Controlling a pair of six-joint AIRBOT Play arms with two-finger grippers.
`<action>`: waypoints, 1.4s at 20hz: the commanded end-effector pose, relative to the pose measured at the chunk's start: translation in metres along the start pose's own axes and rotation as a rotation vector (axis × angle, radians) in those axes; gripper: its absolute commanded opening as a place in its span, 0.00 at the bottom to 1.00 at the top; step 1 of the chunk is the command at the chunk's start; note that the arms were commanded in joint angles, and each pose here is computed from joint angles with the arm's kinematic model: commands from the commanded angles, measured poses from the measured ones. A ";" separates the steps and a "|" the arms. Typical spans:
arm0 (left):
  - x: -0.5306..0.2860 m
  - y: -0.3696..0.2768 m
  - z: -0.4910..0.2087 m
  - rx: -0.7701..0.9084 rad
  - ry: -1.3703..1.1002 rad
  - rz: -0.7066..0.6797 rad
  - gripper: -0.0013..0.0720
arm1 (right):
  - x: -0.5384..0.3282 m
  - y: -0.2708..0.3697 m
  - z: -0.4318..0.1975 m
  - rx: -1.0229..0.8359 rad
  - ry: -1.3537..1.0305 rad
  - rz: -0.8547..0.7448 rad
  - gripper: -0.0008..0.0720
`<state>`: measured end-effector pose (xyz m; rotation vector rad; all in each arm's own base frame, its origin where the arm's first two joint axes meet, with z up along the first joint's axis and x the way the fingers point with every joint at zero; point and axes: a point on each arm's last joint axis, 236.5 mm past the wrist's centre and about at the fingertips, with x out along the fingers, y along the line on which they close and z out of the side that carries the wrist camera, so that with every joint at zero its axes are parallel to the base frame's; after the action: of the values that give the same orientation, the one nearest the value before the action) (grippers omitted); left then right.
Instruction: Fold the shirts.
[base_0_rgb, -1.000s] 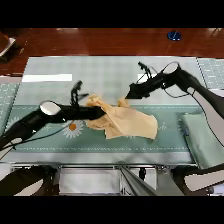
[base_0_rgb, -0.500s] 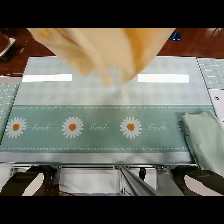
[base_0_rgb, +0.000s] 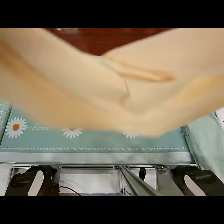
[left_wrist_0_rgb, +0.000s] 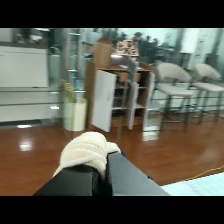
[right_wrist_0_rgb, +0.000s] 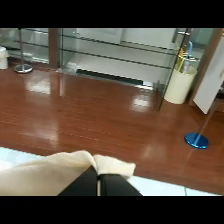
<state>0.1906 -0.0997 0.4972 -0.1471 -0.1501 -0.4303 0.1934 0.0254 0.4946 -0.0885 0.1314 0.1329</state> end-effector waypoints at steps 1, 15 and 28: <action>-0.030 0.021 -0.036 0.049 0.149 0.161 0.06 | -0.019 -0.013 -0.022 0.031 0.063 -0.058 0.04; -0.015 0.118 -0.477 -0.668 0.954 0.284 0.06 | 0.264 -0.003 -0.306 0.135 0.786 -0.070 0.04; 0.023 0.174 -0.516 -0.756 1.173 0.222 0.71 | 0.318 -0.051 -0.406 0.694 1.005 0.082 0.58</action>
<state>0.3553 -0.0540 -0.0291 -0.6929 1.0801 -0.2113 0.4851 0.0012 0.0577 0.5583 1.1021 0.0834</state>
